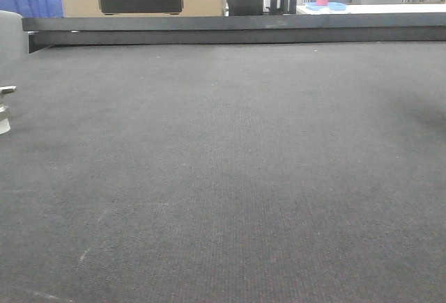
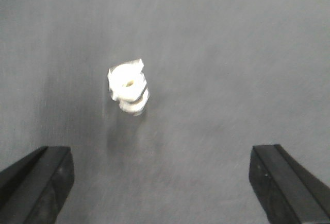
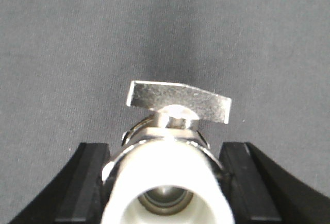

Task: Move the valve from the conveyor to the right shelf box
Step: 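Lower the left gripper onto the other valve and close it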

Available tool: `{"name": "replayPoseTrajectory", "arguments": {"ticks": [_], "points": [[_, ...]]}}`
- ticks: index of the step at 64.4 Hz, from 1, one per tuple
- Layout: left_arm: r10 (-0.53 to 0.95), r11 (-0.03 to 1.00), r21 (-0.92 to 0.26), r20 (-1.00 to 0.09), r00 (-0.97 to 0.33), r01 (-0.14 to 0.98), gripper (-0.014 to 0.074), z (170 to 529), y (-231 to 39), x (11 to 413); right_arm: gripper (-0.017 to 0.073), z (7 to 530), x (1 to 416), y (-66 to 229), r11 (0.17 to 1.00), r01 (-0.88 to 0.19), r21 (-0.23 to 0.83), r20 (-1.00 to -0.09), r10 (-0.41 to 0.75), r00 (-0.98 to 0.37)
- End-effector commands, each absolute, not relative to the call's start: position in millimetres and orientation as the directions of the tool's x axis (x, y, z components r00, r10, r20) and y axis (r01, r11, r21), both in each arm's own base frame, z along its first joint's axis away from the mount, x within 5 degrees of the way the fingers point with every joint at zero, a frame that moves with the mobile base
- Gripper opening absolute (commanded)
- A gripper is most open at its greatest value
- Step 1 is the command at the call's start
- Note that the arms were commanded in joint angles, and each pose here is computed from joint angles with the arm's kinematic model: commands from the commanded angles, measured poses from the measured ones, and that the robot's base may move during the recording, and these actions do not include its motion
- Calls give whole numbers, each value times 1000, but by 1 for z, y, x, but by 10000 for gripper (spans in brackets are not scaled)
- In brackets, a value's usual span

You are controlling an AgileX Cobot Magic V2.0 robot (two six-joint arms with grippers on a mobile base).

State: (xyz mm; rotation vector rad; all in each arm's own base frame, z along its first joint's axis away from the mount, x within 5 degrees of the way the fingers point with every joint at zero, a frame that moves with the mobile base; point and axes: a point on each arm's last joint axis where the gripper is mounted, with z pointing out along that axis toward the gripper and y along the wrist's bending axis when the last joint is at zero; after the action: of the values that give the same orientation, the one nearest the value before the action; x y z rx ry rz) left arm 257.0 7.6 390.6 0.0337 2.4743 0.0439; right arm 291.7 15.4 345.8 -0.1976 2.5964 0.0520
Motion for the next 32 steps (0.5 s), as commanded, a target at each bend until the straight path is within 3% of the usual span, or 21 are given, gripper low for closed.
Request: {"name": "replayPoseTrajectory", "arguments": {"ticks": [1,13,32], "points": [[14,999,46,-535,-845,-13,599,386,19,282,-158,355,289,14,990,-142,-15,-566,-126,-815],[60,997,60,-445,-894,37,599,365,27,328,-158,355,289,14,990,-142,-12,-570,-123,-812],[93,995,58,-335,-938,78,599,313,31,368,-158,355,290,14,990,-142,-11,-575,-122,-809]]}}
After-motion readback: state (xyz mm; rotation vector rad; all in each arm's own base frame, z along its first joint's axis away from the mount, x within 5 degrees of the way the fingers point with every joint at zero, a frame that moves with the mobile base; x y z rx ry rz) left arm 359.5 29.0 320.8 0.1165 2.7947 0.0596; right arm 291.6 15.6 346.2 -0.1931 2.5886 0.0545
